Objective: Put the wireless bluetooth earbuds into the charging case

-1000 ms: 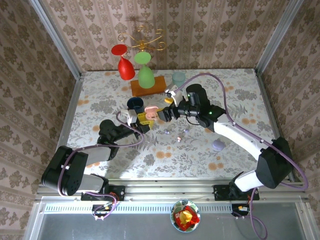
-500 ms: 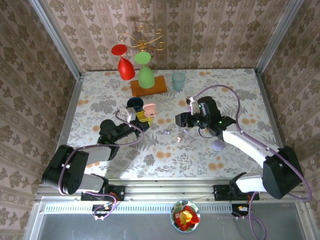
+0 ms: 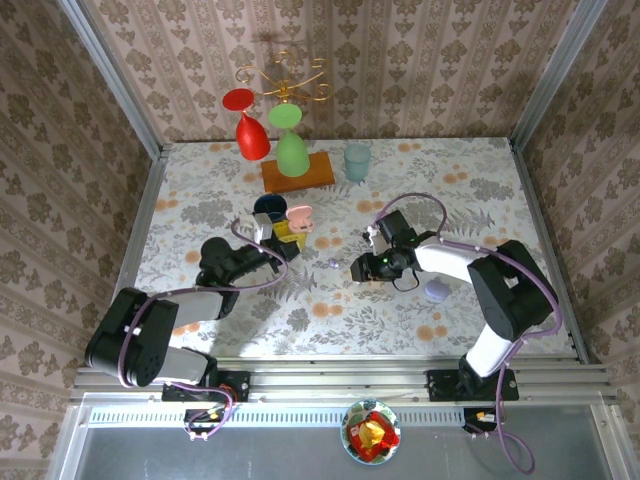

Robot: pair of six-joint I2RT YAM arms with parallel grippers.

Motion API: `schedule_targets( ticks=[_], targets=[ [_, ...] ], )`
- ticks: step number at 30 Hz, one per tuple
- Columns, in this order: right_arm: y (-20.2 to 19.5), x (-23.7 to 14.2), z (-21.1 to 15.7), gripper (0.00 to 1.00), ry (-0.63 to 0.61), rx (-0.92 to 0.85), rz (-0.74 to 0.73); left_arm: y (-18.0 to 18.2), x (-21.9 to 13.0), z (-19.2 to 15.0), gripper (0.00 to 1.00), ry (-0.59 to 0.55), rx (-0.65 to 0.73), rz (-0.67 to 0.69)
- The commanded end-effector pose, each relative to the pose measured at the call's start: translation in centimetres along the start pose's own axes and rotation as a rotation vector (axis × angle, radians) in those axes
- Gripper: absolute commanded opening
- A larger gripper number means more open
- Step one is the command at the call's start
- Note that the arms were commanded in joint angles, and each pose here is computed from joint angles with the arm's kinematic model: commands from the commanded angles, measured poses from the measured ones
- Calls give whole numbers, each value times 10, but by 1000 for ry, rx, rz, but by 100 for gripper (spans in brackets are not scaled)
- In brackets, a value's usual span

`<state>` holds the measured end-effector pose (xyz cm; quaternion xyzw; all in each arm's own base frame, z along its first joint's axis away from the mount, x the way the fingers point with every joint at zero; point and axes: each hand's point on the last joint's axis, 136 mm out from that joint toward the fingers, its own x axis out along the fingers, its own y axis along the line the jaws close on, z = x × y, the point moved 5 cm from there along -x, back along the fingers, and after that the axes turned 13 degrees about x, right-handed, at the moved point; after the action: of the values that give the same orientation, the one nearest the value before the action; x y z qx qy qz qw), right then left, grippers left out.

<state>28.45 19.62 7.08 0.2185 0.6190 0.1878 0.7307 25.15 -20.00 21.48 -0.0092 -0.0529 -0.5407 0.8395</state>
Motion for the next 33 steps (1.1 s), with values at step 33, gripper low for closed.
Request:
schedule_targets(
  ticks=[33],
  targets=[
    [-3, 11, 7, 17, 69, 15, 30, 3, 5, 11, 25, -37, 49, -13]
  ],
)
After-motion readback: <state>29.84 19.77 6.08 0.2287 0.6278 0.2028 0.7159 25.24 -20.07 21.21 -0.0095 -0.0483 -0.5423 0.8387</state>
